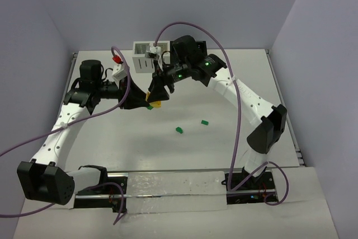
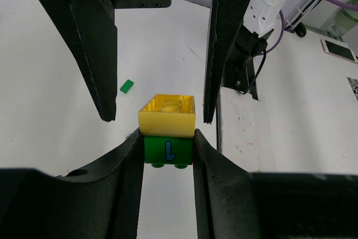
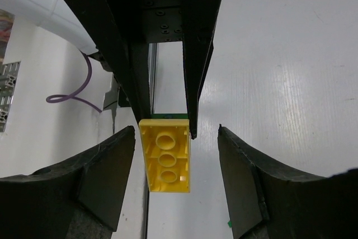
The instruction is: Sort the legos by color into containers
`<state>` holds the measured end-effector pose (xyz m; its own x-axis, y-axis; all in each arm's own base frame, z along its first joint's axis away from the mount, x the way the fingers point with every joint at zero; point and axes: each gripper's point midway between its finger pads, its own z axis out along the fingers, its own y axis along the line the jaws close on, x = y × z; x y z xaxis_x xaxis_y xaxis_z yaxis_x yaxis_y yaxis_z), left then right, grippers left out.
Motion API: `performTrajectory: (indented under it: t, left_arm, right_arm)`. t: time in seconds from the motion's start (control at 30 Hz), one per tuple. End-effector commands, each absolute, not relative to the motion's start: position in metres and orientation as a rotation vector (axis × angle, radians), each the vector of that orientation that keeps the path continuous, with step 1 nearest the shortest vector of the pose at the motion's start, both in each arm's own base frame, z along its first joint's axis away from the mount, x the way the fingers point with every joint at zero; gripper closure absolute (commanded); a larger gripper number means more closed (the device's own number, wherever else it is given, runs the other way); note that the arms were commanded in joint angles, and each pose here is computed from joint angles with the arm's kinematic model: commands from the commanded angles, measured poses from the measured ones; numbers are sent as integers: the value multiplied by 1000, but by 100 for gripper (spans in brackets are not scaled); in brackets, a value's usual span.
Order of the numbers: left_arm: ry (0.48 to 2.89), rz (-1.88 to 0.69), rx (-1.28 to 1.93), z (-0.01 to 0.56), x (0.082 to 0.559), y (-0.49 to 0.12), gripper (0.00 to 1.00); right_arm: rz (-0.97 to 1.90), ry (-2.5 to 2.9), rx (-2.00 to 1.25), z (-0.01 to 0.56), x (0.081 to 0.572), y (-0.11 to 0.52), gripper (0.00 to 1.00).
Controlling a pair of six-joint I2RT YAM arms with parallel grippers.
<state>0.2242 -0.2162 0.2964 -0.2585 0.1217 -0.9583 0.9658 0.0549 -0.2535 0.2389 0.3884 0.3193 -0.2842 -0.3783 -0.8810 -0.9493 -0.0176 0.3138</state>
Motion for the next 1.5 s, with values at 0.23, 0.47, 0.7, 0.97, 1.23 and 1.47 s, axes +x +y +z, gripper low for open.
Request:
performTrajectory:
  t: [0.23, 0.47, 0.7, 0.97, 1.23, 1.47]
  left_arm:
    - [1464, -1280, 1158, 310, 231, -219, 100]
    - [1479, -1273, 1152, 306, 231, -219, 100]
    - [1547, -1256, 1165, 283, 227, -212, 100]
    - [1621, -1210, 1135, 263, 231, -190, 100]
    - [1675, -1112, 996, 269, 262, -176, 100]
    - [1709, -868, 783, 272, 307, -157, 100]
  right_arm:
    - [1291, 1664, -1419, 324, 240, 394, 32]
    - [1251, 1659, -1442, 321, 242, 389, 93]
    - [1213, 1664, -1332, 344, 278, 363, 100]
    - [1079, 1644, -1076, 371, 366, 334, 100]
    - [853, 1565, -646, 369, 501, 344, 100]
    - [684, 1514, -374, 336, 587, 360, 100]
